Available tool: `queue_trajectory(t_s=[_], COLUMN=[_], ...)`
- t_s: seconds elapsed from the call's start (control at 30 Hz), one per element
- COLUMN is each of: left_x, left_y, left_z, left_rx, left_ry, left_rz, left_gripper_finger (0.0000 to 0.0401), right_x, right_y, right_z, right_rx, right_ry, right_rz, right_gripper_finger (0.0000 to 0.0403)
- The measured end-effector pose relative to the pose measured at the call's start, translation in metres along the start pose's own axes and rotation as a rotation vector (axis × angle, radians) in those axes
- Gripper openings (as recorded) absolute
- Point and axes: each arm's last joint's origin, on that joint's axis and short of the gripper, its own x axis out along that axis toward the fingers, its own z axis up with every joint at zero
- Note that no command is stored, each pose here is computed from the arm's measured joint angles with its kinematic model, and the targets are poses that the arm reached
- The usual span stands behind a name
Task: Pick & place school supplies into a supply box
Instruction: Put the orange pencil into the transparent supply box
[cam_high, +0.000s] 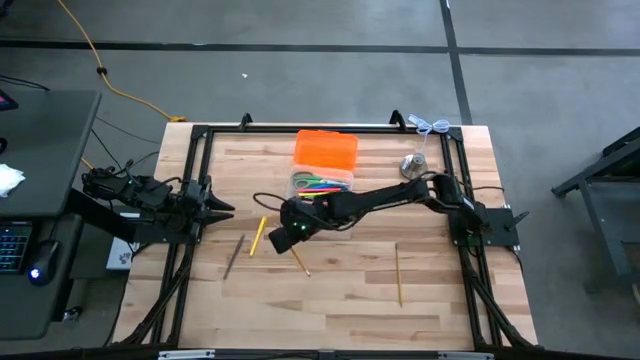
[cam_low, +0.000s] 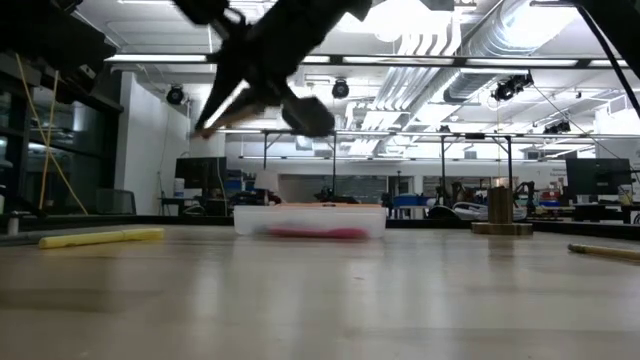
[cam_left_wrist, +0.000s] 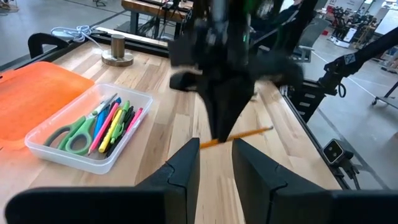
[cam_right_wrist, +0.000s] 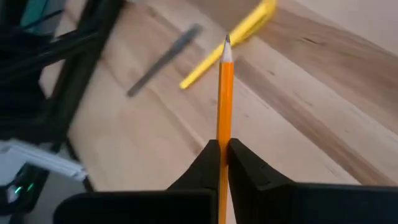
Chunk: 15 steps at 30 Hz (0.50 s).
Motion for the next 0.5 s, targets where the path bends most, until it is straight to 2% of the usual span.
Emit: queue_trajectory(t_s=[0.17,0.5], left_x=[0.000,0.000], left_y=[0.000,0.000], left_z=[0.000,0.000], left_rx=[0.000,0.001], left_ry=[0.002,0.007], left_rz=[0.001,0.002], left_gripper_finger=[0.0122,0.0122], right_x=[-0.019,-0.064], right_y=[0.009,0.011], right_z=[0.013,0.045], right_rx=[-0.048,-0.100], right_ry=[0.007,-0.075], right_rz=[0.114,0.187], right_gripper_finger=[0.0001,0.0002])
